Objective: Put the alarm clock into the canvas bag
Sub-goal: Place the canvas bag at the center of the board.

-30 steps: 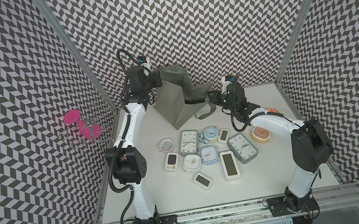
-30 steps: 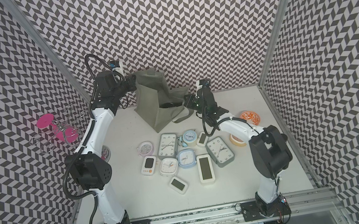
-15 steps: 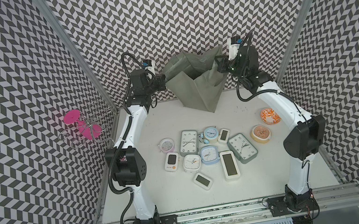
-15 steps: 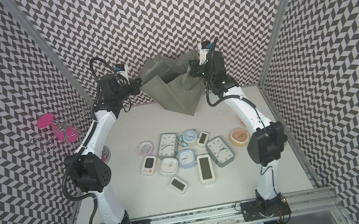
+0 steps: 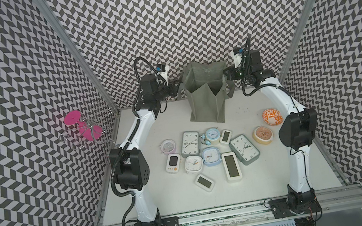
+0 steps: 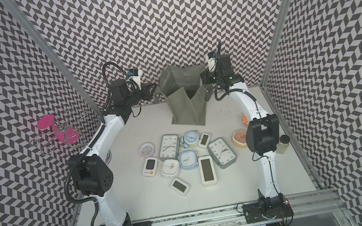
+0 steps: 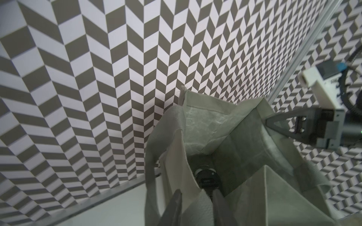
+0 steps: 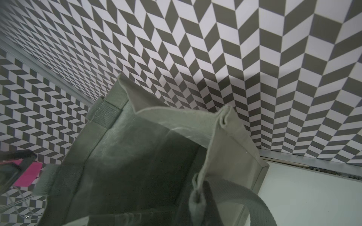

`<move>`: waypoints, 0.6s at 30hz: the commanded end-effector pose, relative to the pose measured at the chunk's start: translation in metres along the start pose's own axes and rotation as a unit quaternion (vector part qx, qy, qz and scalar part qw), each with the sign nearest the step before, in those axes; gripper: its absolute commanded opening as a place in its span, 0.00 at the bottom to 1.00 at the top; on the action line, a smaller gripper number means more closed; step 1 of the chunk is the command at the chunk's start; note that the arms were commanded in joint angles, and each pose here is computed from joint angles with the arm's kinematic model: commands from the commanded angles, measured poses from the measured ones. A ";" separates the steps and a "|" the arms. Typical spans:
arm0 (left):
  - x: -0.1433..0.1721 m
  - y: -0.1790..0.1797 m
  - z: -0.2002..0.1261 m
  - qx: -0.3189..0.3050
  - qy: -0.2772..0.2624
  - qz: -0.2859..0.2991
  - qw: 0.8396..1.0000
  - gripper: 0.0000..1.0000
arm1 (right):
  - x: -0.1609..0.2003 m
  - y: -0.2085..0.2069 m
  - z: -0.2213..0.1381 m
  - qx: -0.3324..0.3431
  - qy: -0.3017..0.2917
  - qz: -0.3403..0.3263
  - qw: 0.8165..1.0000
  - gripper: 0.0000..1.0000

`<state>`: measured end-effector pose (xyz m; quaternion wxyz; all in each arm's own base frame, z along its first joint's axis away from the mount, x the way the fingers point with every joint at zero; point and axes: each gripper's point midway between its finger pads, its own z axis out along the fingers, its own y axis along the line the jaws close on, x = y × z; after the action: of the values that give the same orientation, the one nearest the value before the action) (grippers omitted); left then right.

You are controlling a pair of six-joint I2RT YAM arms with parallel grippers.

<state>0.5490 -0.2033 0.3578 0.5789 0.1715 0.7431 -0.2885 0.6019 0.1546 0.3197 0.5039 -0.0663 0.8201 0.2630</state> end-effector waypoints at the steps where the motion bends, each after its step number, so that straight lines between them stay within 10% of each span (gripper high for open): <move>1: -0.038 -0.008 -0.007 0.004 -0.043 0.015 0.999 0.50 | -0.036 -0.002 -0.015 -0.003 -0.053 -0.019 0.998 0.59; 3: -0.049 -0.010 -0.011 -0.003 -0.051 0.022 0.998 0.61 | -0.042 -0.002 -0.024 -0.002 -0.059 -0.024 0.998 0.99; 11: -0.072 -0.011 -0.043 -0.055 -0.056 0.035 0.996 0.79 | -0.057 0.016 -0.096 0.042 -0.097 -0.058 0.993 1.00; 18: -0.026 -0.052 -0.096 -0.040 -0.063 0.012 0.997 0.99 | 0.003 0.052 -0.184 0.015 -0.144 -0.050 0.988 1.00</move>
<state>0.4815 -0.1761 0.3996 0.6127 0.1408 0.7360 -0.2511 0.4612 0.1053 0.3774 0.5796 -0.0586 0.7834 0.2166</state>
